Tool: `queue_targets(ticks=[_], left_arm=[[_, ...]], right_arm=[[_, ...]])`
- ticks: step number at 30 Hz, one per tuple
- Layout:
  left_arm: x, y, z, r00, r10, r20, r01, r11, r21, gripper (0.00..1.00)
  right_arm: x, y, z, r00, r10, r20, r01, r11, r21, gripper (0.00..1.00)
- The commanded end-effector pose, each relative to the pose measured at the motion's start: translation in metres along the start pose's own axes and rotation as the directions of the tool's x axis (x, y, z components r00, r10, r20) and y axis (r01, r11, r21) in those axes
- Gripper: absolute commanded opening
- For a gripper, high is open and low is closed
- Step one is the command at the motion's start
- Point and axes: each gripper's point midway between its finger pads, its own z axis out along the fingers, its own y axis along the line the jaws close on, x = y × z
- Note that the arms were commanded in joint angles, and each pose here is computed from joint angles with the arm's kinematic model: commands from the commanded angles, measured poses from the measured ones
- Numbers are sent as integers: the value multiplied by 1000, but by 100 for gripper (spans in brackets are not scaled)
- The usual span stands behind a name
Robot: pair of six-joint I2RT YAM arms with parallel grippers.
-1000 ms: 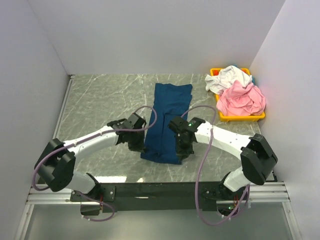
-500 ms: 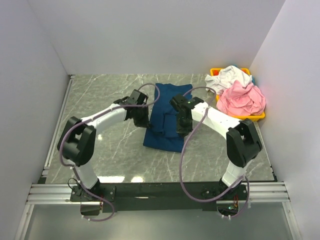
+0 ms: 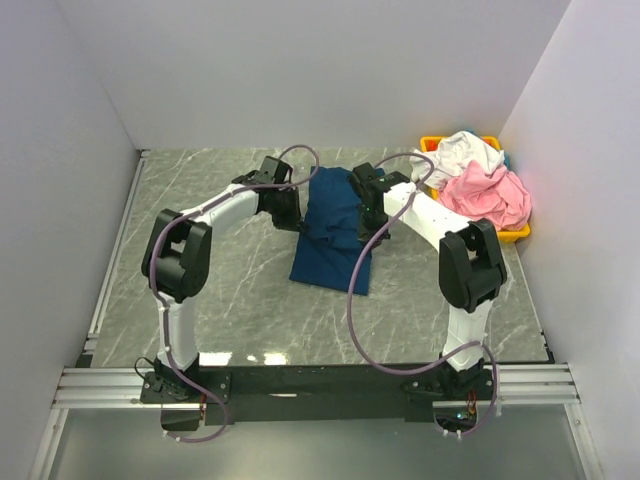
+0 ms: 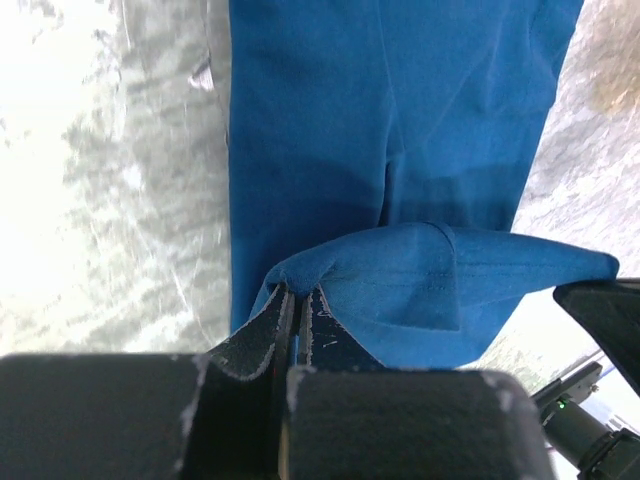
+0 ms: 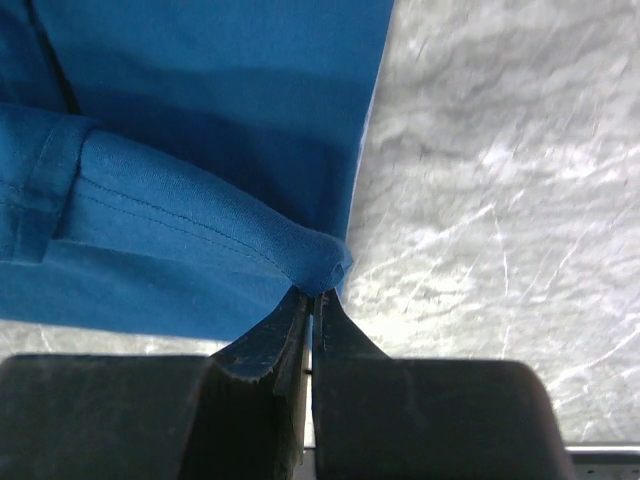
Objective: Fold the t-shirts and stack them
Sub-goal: Fold the tshirt
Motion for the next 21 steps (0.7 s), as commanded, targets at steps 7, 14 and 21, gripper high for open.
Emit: queue_targets(ticks=[7, 14, 21], left_arm=[[-30, -12, 11, 999, 31, 22, -32, 997, 73, 0], [-41, -12, 8, 999, 12, 38, -14, 999, 43, 49], [-43, -14, -19, 993, 31, 112, -36, 998, 44, 63]], right_arm=[[-26, -11, 9, 1000, -3, 0, 3, 1000, 23, 0], [-44, -14, 16, 1000, 26, -1, -26, 1000, 15, 37], [-61, -4, -15, 997, 49, 53, -45, 996, -82, 53]])
